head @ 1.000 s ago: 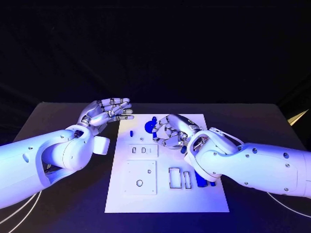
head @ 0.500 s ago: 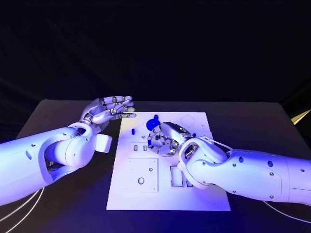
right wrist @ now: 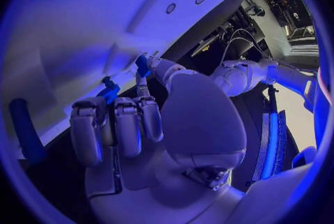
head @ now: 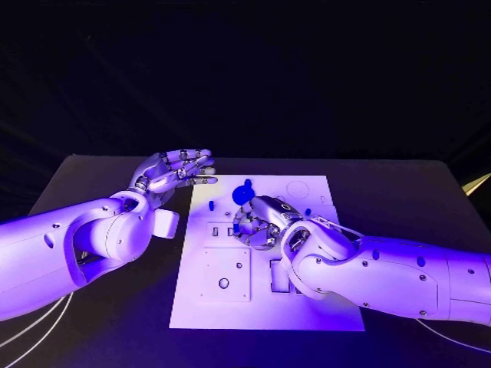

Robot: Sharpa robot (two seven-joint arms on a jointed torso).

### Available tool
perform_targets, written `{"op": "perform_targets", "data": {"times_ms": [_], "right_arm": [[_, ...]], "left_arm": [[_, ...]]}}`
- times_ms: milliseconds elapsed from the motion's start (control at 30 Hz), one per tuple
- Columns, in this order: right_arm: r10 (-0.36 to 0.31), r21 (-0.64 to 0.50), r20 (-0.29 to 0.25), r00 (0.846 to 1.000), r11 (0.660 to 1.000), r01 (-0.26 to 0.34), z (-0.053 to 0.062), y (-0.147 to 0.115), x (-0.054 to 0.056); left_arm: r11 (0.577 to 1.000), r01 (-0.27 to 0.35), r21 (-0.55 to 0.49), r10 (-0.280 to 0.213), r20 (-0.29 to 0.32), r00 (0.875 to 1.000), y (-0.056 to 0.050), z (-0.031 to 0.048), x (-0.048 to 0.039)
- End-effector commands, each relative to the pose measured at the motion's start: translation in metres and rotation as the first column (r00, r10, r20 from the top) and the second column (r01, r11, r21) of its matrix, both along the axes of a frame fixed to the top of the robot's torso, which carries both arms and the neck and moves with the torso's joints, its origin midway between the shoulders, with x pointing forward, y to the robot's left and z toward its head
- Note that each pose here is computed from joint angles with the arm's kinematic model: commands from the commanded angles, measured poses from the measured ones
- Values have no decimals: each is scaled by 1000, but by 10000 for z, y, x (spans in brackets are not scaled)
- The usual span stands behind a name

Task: Assemble the parts on the task board

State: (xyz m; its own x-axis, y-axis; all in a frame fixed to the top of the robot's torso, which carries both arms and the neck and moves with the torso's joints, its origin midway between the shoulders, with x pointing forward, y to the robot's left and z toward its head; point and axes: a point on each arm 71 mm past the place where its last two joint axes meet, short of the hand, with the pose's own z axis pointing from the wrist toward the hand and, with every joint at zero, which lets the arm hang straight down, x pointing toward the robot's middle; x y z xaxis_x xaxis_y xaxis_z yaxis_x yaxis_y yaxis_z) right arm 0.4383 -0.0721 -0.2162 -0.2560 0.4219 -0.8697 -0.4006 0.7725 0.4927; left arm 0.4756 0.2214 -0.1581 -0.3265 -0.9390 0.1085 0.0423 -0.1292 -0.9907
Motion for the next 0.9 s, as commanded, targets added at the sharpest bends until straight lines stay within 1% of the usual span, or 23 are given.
{"op": "perform_targets", "data": {"times_ms": [33, 400, 900], "right_arm": [[16, -38, 14, 1000, 999, -15, -12, 14, -7], [20, -75, 13, 1000, 997, -19, -32, 20, -7], [18, -85, 16, 1000, 996, -17, -50, 25, 2]], "left_arm": [[1000, 15, -9, -15, 4, 1000, -23, 13, -6], [1000, 16, -9, -16, 3, 1000, -22, 12, -5], [1000, 17, -9, -17, 1, 1000, -19, 10, -4]]}}
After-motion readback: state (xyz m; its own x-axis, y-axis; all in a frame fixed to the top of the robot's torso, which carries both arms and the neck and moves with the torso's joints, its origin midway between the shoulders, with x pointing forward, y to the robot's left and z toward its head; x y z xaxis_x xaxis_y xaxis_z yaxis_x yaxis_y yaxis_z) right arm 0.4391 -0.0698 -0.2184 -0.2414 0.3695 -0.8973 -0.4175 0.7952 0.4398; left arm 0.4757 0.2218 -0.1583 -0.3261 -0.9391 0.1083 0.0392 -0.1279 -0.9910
